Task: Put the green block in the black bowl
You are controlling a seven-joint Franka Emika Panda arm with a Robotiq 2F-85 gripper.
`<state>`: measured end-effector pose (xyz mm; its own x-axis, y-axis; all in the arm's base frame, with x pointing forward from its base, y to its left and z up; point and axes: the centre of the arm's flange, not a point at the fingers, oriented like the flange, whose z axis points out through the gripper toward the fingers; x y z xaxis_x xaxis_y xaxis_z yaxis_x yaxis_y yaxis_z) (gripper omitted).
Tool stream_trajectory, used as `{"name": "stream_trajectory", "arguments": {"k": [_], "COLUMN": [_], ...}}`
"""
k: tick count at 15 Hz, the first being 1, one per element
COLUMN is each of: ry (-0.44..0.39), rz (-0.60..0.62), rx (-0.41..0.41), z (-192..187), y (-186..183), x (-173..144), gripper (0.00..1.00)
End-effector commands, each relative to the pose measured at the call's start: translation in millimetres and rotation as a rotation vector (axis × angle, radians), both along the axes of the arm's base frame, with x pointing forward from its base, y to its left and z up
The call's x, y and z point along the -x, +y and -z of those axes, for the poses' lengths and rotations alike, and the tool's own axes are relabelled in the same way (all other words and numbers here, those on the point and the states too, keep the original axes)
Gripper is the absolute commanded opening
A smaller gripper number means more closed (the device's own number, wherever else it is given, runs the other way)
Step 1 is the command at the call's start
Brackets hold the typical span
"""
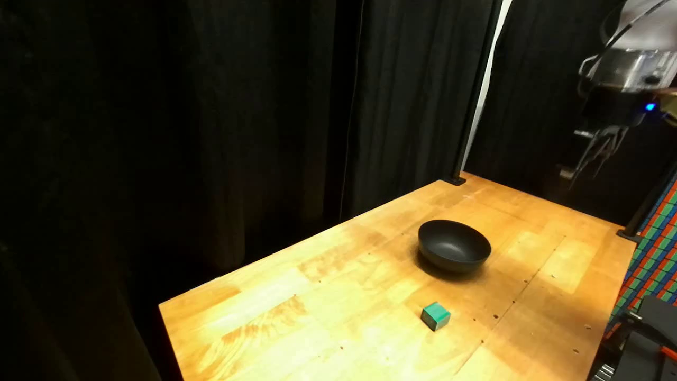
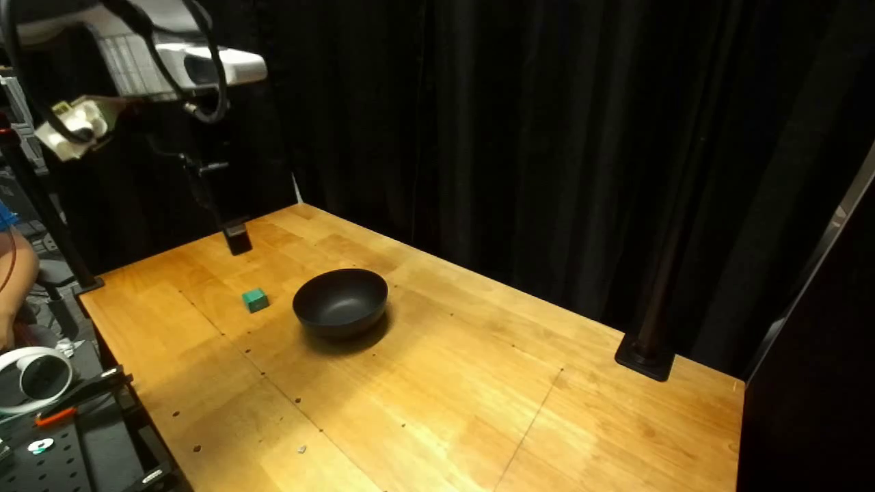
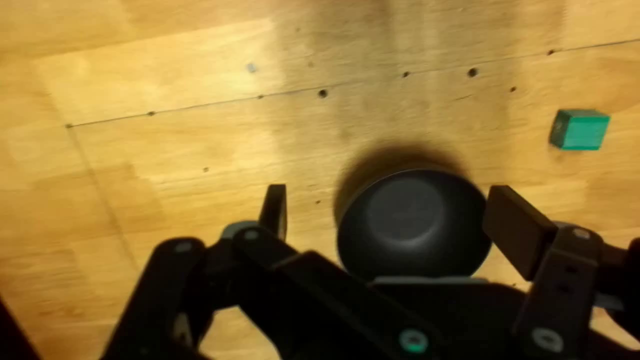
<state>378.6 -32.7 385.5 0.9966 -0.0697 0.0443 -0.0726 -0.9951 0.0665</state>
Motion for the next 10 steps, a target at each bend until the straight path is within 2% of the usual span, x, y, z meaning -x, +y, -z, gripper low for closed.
{"name": "stream_trajectory", "arguments": {"k": [1,4,7,10], "ry": [0.029,0.011,-0.082,-0.118], "rz": [-0.041,-0.058,-0.067,-0.086], "rx": [-0.106,-0.137,-0.146,-0.161], "z": [54.5,98.1,131.4,162.5], "y": [76.3,137.4,187.6,217.9], "x": [1.4,8.7,4.8,-1.1], "gripper": [1.00,1.00,1.00,1.00]}}
